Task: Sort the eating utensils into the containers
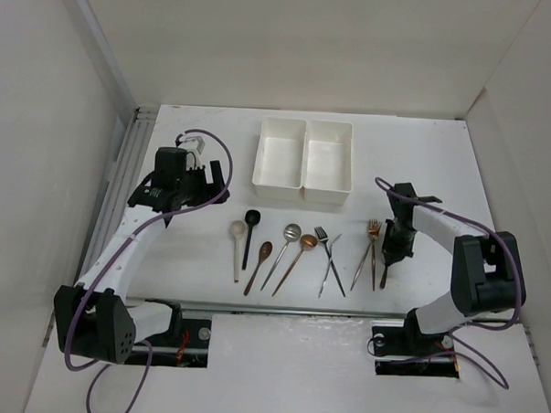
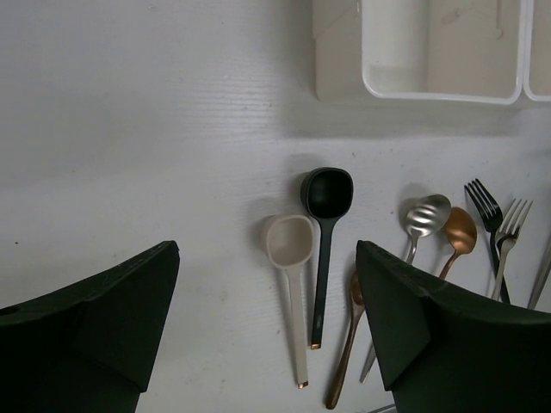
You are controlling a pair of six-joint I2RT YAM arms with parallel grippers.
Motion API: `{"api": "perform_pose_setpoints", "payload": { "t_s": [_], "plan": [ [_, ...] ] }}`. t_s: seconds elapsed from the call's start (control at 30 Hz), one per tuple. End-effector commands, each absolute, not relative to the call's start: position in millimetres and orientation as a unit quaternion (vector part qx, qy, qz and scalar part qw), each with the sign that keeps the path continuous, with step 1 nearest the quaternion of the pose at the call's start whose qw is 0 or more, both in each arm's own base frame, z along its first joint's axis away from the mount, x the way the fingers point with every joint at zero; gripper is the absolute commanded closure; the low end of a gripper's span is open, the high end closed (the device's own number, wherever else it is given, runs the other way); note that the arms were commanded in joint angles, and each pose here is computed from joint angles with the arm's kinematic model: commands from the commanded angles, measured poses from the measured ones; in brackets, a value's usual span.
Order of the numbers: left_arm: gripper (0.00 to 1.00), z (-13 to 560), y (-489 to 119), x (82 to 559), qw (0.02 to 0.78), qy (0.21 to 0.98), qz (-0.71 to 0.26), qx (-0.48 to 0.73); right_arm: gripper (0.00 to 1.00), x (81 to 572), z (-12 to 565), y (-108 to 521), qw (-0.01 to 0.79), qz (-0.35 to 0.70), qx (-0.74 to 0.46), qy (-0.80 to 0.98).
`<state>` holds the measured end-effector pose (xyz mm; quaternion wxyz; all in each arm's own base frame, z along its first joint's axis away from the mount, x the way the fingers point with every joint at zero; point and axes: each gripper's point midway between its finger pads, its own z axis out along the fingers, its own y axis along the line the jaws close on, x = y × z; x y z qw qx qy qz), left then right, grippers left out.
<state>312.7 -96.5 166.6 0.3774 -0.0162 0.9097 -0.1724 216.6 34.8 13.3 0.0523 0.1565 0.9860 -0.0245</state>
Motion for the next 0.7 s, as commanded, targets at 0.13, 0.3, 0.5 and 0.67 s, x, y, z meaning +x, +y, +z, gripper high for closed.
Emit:
{"api": "perform_pose_setpoints", "payload": {
  "t_s": [0.13,0.3,0.5,0.67],
  "plan": [
    [0.31,175.0,-95.5,313.3,0.393,0.902,-0.176,-0.022,1.00,255.9,57.3,1.1,0.154,-0.112,0.165,0.968],
    [0.40,165.2,-101.7,313.0,0.374,0.908,-0.188,-0.012,1.00,318.2,194.6,15.8,0.357,-0.112,0.155,0.914],
    [0.46,142.6,-115.8,309.5,0.329,0.925,-0.191,0.003,1.00,414.6,271.6,112.6,0.491,0.002,0.081,0.867],
    [0.47,112.0,-131.3,295.3,0.270,0.952,-0.145,0.013,1.00,488.6,208.7,176.6,0.439,0.034,0.039,0.897]
  ]
}}
